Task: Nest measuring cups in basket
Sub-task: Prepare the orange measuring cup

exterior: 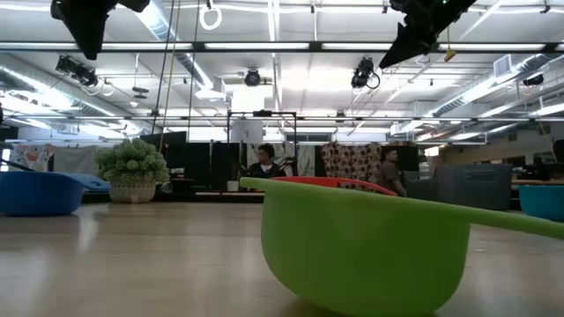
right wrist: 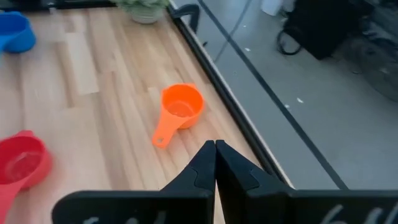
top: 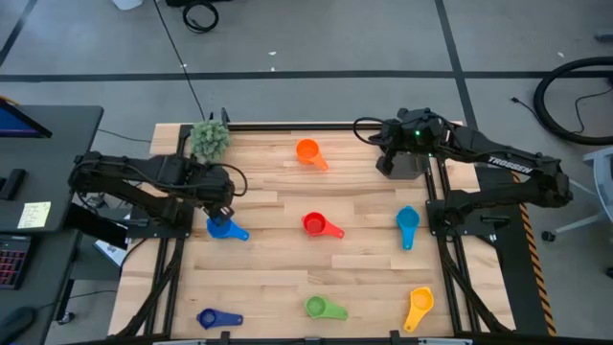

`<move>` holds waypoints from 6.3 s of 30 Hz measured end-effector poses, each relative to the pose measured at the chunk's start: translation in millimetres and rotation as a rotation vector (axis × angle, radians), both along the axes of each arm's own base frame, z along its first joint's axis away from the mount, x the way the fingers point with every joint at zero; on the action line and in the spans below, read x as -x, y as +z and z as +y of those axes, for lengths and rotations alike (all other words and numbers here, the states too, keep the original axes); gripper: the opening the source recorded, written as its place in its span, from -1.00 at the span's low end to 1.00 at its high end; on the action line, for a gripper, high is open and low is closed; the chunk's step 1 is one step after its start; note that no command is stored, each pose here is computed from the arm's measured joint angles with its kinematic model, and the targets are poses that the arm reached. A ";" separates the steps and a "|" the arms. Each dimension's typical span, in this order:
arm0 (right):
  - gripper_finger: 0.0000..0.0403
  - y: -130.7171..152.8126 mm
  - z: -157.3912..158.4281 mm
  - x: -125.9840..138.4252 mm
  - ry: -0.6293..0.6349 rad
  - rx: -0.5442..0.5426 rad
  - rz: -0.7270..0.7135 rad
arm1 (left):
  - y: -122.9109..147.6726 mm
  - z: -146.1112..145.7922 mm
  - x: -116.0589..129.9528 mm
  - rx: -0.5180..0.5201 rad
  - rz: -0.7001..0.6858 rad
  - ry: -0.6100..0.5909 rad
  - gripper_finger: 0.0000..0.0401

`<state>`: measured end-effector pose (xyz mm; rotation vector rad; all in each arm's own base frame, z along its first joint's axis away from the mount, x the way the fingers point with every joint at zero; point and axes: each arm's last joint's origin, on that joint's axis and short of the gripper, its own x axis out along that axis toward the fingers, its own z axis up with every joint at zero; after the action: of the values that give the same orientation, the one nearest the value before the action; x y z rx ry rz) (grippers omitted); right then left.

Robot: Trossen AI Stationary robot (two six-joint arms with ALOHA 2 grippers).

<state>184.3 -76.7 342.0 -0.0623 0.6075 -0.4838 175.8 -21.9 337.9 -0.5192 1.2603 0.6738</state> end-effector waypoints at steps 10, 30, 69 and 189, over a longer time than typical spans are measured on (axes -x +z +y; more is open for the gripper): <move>-0.81 -10.6 -11.0 -38.8 0.126 -0.007 -0.061 | 0.6 0.8 0.8 -0.018 -0.006 0.003 -0.44; -0.60 -39.8 14.4 -133.5 0.465 -0.020 -0.242 | 1.8 1.3 7.6 -0.013 0.038 -0.069 -0.44; -0.60 -97.3 -11.6 -235.8 -0.161 -0.048 0.295 | 20.0 -10.2 43.7 0.081 -0.118 -0.021 -0.44; -0.60 -144.9 -106.2 -226.7 0.038 -0.397 0.423 | 19.9 -11.3 43.4 0.148 -0.129 0.107 -0.44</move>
<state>410.9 -182.9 197.1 0.2053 1.1062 -0.3056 132.5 -33.2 357.8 -0.7446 1.1720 0.6288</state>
